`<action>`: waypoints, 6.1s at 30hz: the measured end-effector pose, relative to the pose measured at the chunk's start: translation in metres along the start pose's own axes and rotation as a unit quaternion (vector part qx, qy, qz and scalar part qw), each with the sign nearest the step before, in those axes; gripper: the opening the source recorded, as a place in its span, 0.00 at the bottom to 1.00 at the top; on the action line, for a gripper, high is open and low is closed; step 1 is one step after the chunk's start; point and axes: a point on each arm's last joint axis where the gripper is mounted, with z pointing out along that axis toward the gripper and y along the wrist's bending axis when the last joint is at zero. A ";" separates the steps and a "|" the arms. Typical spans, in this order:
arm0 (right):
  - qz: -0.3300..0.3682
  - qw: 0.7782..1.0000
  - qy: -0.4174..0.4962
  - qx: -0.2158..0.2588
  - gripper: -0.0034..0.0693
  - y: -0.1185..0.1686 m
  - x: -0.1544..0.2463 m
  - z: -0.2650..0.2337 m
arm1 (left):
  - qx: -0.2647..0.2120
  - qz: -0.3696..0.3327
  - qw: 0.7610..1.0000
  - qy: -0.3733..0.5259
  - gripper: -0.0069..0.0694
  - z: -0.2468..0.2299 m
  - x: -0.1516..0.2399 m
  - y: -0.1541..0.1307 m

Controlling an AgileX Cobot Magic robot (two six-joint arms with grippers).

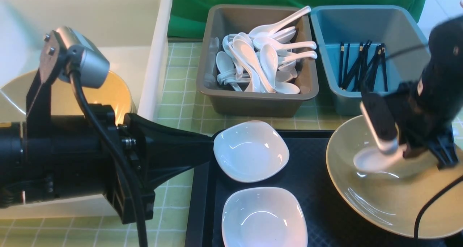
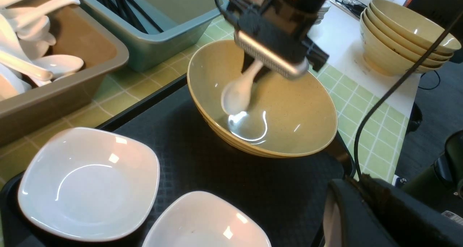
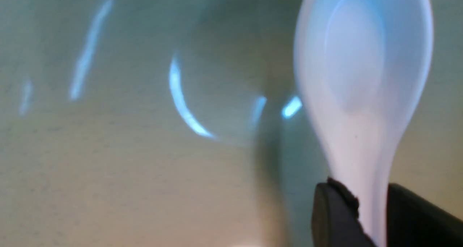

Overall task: On green table put chopsticks spoon bowls plates into blue grey white boxes.
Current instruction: 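Reach down and grasp the white spoon resting in the bowl with the right gripper, then place the white spoon into the bin of spoons with the right gripper, then grasp the large bowl on the tray by its rim, then place the tan bowl onto the bowl stack in the left bin with the left gripper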

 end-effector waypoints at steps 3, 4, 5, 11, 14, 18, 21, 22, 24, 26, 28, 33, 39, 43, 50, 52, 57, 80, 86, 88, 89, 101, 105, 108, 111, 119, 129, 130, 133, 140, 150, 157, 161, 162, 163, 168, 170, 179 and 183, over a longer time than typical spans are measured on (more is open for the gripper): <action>0.021 0.999 -0.029 0.024 0.27 -0.010 -0.005 -0.015 | -0.003 0.000 1.000 -0.002 0.09 0.000 0.000 0.001; 0.052 0.996 -0.062 0.044 0.27 -0.019 -0.011 -0.027 | -0.007 0.000 1.000 -0.004 0.09 0.000 -0.001 0.001; 0.066 0.993 -0.082 0.052 0.27 -0.023 -0.014 -0.033 | -0.010 0.000 1.000 -0.006 0.09 0.000 -0.001 0.002; 0.195 0.935 -0.285 0.087 0.27 -0.061 -0.051 -0.052 | -0.063 0.001 0.997 -0.036 0.09 -0.001 -0.007 0.011; 0.264 0.885 -0.375 0.085 0.27 -0.088 -0.070 -0.043 | -0.103 0.001 0.993 -0.059 0.09 -0.003 -0.011 0.019; 0.349 0.821 -0.441 0.100 0.27 -0.127 -0.084 -0.018 | -0.134 -0.001 0.988 -0.079 0.09 -0.004 -0.014 0.024; 0.387 0.794 -0.454 0.115 0.27 -0.151 -0.089 0.007 | -0.138 -0.002 0.987 -0.081 0.09 -0.005 -0.015 0.025; 0.393 0.791 -0.454 0.116 0.27 -0.156 -0.091 0.014 | -0.138 -0.002 0.987 -0.081 0.09 -0.005 -0.015 0.025; 0.410 0.785 -0.452 0.108 0.27 -0.164 -0.094 0.033 | -0.136 -0.002 0.987 -0.080 0.09 -0.005 -0.014 0.024; 0.421 0.781 -0.451 0.101 0.27 -0.166 -0.096 0.040 | -0.132 -0.002 0.988 -0.078 0.09 -0.004 -0.014 0.024; 0.431 0.776 -0.452 0.096 0.27 -0.167 -0.096 0.042 | -0.124 -0.002 0.989 -0.074 0.09 -0.004 -0.013 0.022; 0.421 0.775 -0.459 0.108 0.38 -0.166 -0.093 0.020 | -0.105 -0.001 0.992 -0.063 0.09 -0.003 -0.011 0.019; 0.345 0.821 -0.438 0.122 0.52 -0.147 -0.085 -0.032 | -0.085 0.002 0.995 -0.048 0.09 -0.002 -0.009 0.015; 0.314 0.846 -0.415 0.114 0.56 -0.125 -0.069 -0.079 | -0.065 0.001 0.997 -0.036 0.09 -0.001 -0.006 0.012; 0.271 0.898 -0.340 0.070 0.55 -0.062 -0.037 -0.146 | 0.021 0.001 0.999 0.028 0.09 0.000 0.005 -0.004; 0.280 0.893 -0.343 0.079 0.53 -0.040 -0.030 -0.164 | 0.054 0.011 0.996 0.064 0.09 -0.001 0.012 -0.010; 0.304 0.893 -0.327 0.055 0.36 0.010 -0.017 -0.169 | 0.104 0.020 0.988 0.114 0.09 -0.004 0.021 -0.018; 0.480 0.815 -0.319 0.053 0.08 0.176 0.028 -0.130 | 0.097 -0.159 0.972 0.145 0.14 0.131 -0.014 0.036; 0.480 0.820 -0.311 0.043 0.08 0.179 0.028 -0.128 | 0.046 -0.147 0.958 0.243 0.35 0.212 -0.028 0.038; 0.479 0.821 -0.308 0.039 0.08 0.180 0.028 -0.128 | 0.016 -0.150 0.947 0.284 0.43 0.240 -0.028 0.044; 0.479 0.821 -0.307 0.037 0.08 0.180 0.028 -0.128 | 0.006 -0.158 0.941 0.301 0.48 0.250 -0.024 0.047; 0.465 0.834 -0.297 0.029 0.09 0.183 0.028 -0.127 | -0.026 -0.144 0.919 0.367 0.63 0.321 -0.016 0.076; 0.462 0.835 -0.297 0.030 0.10 0.183 0.028 -0.127 | -0.004 -0.141 0.915 0.379 0.45 0.328 -0.007 0.077; 0.462 0.835 -0.297 0.030 0.10 0.183 0.028 -0.127 | 0.011 -0.157 0.912 0.378 0.23 0.331 -0.003 0.075; 0.455 0.839 -0.296 0.033 0.10 0.183 0.028 -0.127 | 0.016 -0.165 0.914 0.371 0.13 0.331 -0.005 0.076; 0.381 0.838 -0.389 0.040 0.11 0.185 0.015 -0.140 | 0.002 -0.119 0.933 0.340 0.11 0.283 -0.052 0.089; 0.259 0.784 -0.557 0.086 0.11 0.180 -0.003 -0.178 | -0.071 -0.098 0.972 0.201 0.11 0.107 -0.155 0.111; 0.250 0.784 -0.561 0.094 0.11 0.175 -0.004 -0.181 | -0.105 -0.108 0.974 0.172 0.11 0.064 -0.159 0.116; 0.241 0.787 -0.560 0.092 0.11 0.164 -0.007 -0.178 | -0.161 -0.137 0.968 0.135 0.11 0.000 -0.152 0.122; 0.242 0.788 -0.565 0.041 0.12 0.136 -0.021 -0.159 | -0.314 -0.317 0.894 0.050 0.11 -0.110 -0.059 0.138; 0.150 0.811 -0.565 -0.009 0.13 0.136 -0.060 -0.143 | -0.409 -0.462 0.785 -0.057 0.11 -0.127 0.034 0.169; 0.151 0.813 -0.562 -0.012 0.14 0.132 -0.068 -0.138 | -0.436 -0.469 0.767 -0.037 0.11 -0.130 0.044 0.173; 0.157 0.812 -0.562 -0.006 0.15 0.130 -0.068 -0.137 | -0.464 -0.515 0.720 -0.030 0.16 -0.134 0.052 0.173; 0.158 0.812 -0.562 -0.004 0.16 0.130 -0.068 -0.137 | -0.470 -0.524 0.709 -0.031 0.18 -0.135 0.053 0.173; 0.158 0.812 -0.562 -0.004 0.16 0.129 -0.068 -0.137 | -0.473 -0.534 0.700 -0.035 0.21 -0.136 0.053 0.172; 0.167 0.810 -0.563 -0.006 0.17 0.129 -0.068 -0.137 | -0.478 -0.547 0.685 -0.043 0.45 -0.137 0.053 0.171; 0.172 0.809 -0.563 -0.010 0.17 0.129 -0.068 -0.137 | -0.480 -0.545 0.686 -0.045 0.54 -0.138 0.051 0.172; 0.205 0.810 -0.549 -0.028 0.19 0.129 -0.067 -0.135 | -0.514 -0.485 0.707 0.000 0.94 -0.163 0.009 0.161; 0.265 0.822 -0.503 -0.040 0.23 0.124 -0.063 -0.124 | -0.499 -0.449 0.741 0.015 0.95 -0.163 -0.018 0.150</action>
